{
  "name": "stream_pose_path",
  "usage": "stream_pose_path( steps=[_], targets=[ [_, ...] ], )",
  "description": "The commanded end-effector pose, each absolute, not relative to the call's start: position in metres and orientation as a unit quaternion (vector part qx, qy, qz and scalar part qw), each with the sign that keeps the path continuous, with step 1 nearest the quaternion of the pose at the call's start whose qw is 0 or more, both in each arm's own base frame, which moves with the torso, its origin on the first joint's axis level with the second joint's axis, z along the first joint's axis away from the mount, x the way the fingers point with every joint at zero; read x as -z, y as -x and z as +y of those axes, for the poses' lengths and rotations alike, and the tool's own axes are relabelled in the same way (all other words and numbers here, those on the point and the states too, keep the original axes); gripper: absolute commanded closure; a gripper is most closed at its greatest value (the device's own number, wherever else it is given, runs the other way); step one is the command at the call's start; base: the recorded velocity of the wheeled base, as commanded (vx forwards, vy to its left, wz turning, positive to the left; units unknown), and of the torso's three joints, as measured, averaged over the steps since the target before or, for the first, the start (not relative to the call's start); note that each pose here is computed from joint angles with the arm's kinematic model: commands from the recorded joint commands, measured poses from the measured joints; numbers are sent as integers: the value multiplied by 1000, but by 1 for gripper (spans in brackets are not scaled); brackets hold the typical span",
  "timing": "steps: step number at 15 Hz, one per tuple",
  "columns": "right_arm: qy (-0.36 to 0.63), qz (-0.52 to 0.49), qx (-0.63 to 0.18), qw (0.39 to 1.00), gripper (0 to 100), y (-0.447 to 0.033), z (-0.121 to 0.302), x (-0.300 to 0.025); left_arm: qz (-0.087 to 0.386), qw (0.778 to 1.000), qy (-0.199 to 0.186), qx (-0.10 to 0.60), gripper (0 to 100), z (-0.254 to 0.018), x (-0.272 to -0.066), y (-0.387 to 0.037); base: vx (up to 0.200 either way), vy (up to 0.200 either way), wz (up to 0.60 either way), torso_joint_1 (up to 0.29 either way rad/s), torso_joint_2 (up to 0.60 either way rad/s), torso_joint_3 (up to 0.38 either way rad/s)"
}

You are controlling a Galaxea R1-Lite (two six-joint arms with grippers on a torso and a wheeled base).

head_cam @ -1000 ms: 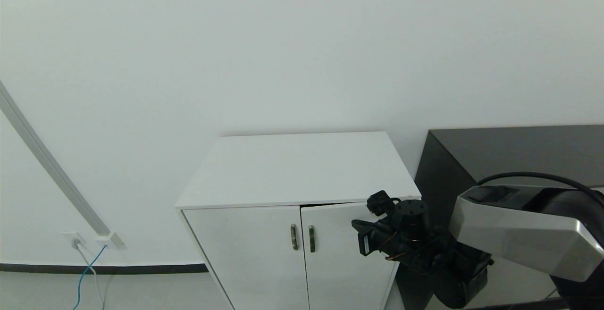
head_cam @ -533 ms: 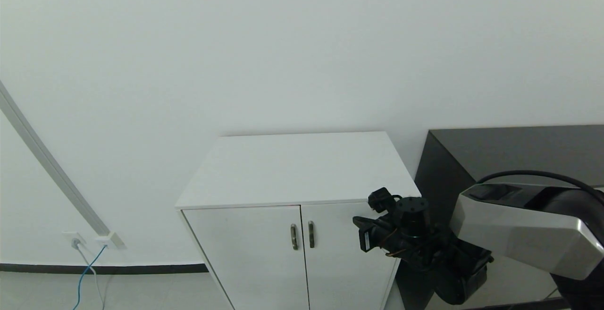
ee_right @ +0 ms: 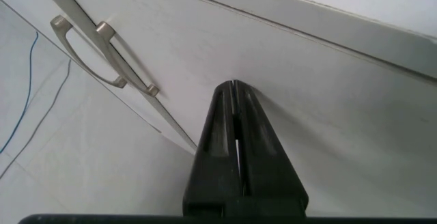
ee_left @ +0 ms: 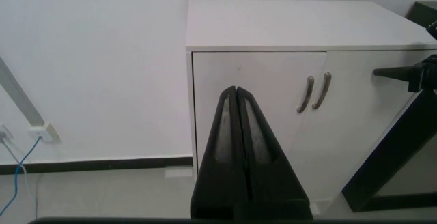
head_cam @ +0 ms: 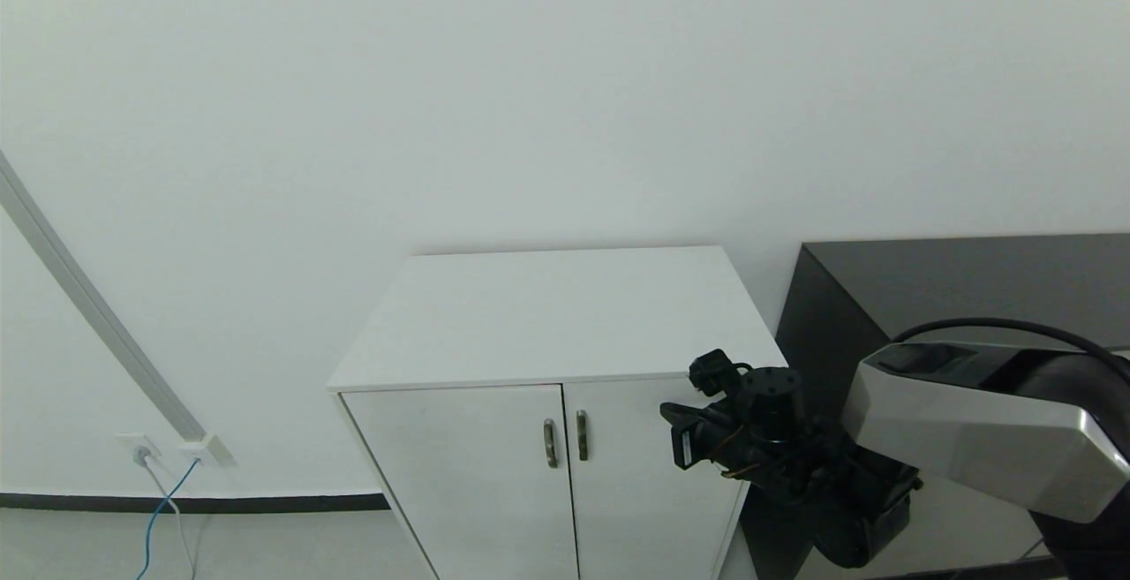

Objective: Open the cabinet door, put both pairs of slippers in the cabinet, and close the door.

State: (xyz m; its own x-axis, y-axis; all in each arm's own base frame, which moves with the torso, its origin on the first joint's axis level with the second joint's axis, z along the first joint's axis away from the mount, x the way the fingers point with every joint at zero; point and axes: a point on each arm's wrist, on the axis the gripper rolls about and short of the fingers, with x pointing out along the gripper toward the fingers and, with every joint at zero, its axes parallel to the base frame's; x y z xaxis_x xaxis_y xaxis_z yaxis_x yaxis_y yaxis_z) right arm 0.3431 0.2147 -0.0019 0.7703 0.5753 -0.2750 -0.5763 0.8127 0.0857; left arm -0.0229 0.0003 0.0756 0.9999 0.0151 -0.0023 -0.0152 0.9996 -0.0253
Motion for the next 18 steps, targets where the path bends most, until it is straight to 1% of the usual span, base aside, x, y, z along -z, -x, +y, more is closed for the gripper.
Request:
stream_pose_path(
  steps=[1, 8, 10, 11, 13, 14, 16, 18],
  targets=[
    [2, 144, -305, 941, 100, -345, 215, 3, 1, 1000, 13, -8, 100, 0, -76, 23, 0, 0, 0, 0, 0, 0],
    [2, 145, -305, 941, 100, -338, 211, 0, 1, 1000, 14, -8, 100, 0, -76, 23, 0, 0, 0, 0, 0, 0],
    [0, 133, -311, 941, 100, -326, 209, -13, 1, 1000, 14, -8, 100, 0, -76, 23, 0, 0, 0, 0, 0, 0],
    [-3, 120, -316, 941, 100, -310, 203, -28, 1, 1000, 14, -8, 100, 0, -76, 23, 0, 0, 0, 0, 0, 0],
    [-7, 106, -307, 946, 100, -284, 179, -55, 1, 1000, 13, -8, 100, 0, -76, 23, 0, 0, 0, 0, 0, 0],
    [-9, 102, -284, 953, 100, -274, 160, -68, 1, 1000, 13, -8, 100, 0, -76, 23, 0, 0, 0, 0, 0, 0],
    [-15, 92, -221, 971, 100, -259, 114, -89, 1, 1000, 13, -8, 100, 0, -76, 23, 0, 0, 0, 0, 0, 0],
    [-23, 84, -135, 987, 100, -242, 62, -103, 1, 1000, 13, -8, 100, 0, -76, 23, 0, 0, 0, 0, 0, 0]
  ],
)
